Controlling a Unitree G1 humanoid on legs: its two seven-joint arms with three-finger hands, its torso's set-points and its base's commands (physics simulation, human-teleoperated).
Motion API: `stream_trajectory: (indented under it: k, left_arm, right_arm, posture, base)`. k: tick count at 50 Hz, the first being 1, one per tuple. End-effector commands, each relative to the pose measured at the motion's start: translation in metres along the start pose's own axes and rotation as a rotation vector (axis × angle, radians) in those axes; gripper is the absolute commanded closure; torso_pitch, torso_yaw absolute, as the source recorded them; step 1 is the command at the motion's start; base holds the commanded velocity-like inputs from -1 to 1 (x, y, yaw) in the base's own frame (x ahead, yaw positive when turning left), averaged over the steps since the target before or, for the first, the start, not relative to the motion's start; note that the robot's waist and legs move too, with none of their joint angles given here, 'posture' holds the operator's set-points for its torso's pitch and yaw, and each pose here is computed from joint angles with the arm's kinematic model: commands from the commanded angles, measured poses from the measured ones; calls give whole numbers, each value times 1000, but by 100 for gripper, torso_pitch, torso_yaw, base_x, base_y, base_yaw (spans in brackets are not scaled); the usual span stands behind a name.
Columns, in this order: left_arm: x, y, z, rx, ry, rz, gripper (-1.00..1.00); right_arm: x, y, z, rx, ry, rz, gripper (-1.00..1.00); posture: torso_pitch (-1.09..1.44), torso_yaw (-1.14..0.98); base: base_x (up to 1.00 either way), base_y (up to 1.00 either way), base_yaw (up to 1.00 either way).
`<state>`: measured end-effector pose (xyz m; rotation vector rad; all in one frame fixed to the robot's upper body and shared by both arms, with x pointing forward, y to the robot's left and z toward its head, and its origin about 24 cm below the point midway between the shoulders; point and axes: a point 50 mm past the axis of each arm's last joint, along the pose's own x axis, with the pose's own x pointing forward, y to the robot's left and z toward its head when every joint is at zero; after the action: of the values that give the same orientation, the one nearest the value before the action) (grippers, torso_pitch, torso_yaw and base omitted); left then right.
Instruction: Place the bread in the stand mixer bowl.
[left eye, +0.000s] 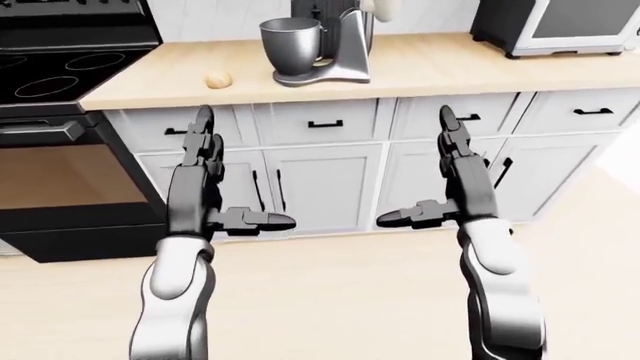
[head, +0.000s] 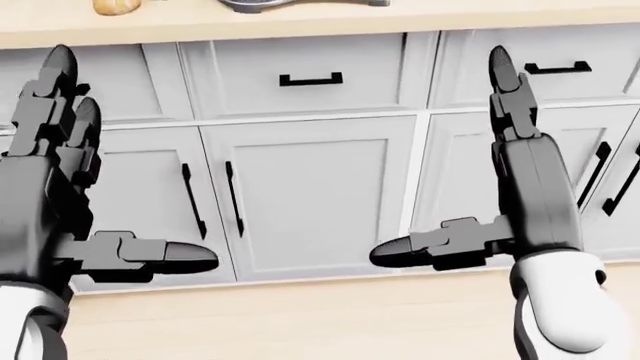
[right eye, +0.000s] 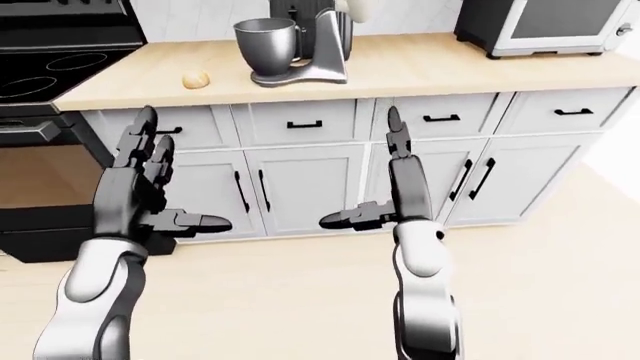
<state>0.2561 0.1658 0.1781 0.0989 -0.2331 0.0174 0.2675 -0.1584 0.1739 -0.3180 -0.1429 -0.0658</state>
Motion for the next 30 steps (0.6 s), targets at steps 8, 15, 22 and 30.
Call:
stream_trajectory:
  k: [8, 15, 22, 30]
  left_arm:
    - [0, 7, 17, 16, -98, 32, -100]
    - [0, 9, 16, 21, -96, 35, -100]
    - [1, 9, 17, 22, -97, 35, -100]
    - [1, 9, 17, 25, -98, 35, -100]
  right_arm:
    - [-2, 0, 21, 0, -109, -2, -100]
    - [-2, 0, 21, 0, -107, -2, -100]
    - [-3, 0, 22, -2, -108, -3, -100]
    - [-3, 0, 22, -2, -108, -3, -100]
  posture:
    - [0, 0]
    - [0, 0]
    - [0, 0]
    - [0, 0]
  base:
    - [0, 16, 0]
    - [0, 16, 0]
    - [0, 17, 0]
    - [0, 16, 0]
